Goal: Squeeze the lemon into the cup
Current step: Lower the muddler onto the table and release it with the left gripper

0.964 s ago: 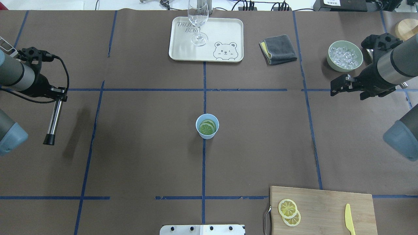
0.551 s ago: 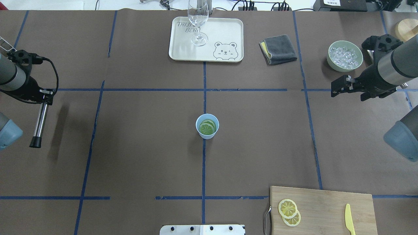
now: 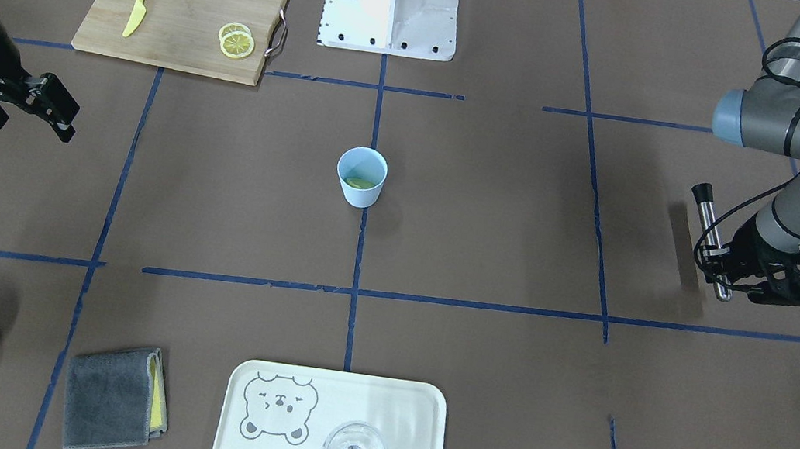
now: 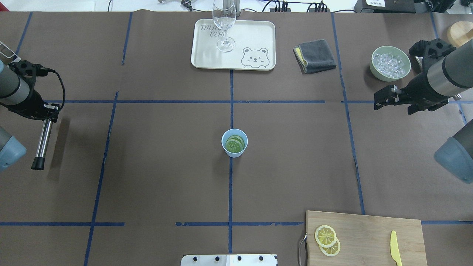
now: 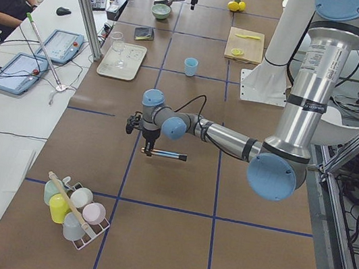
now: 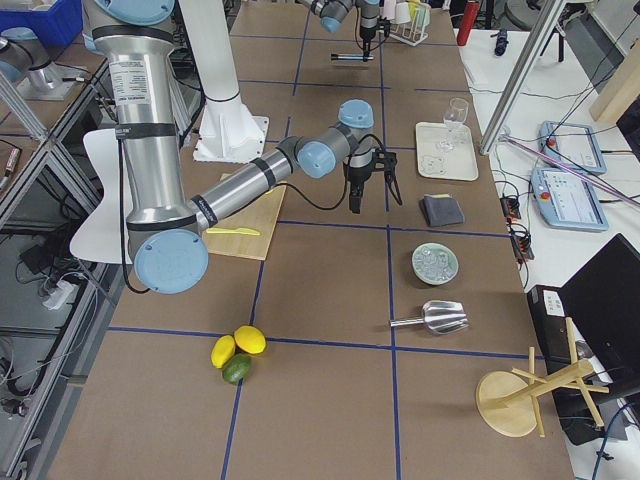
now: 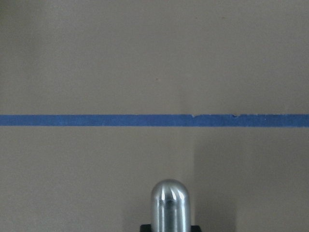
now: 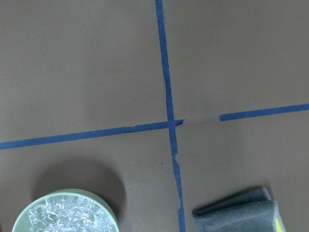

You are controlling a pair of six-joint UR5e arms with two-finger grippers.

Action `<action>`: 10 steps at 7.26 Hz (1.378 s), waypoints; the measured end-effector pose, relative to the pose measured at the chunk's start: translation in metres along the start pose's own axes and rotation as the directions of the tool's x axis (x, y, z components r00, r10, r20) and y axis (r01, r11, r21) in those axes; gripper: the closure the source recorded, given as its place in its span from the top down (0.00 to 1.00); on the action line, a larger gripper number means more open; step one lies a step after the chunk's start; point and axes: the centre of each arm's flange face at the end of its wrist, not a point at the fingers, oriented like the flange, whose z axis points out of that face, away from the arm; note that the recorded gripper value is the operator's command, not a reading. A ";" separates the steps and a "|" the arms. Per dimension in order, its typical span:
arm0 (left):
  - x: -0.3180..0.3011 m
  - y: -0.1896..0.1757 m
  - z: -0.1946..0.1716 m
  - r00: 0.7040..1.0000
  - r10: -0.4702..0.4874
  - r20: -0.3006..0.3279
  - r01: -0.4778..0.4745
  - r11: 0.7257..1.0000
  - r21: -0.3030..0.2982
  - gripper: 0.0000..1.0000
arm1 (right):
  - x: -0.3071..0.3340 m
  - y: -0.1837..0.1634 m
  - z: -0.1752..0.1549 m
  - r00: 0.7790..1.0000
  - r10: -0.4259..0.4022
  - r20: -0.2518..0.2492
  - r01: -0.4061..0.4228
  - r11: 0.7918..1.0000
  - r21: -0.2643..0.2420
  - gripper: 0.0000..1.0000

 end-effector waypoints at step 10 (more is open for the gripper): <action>0.023 0.005 0.017 0.999 0.034 -0.005 -0.034 0.999 -0.024 0.40 | -0.002 0.000 -0.002 1.000 -0.003 0.004 0.003 1.000 0.002 1.00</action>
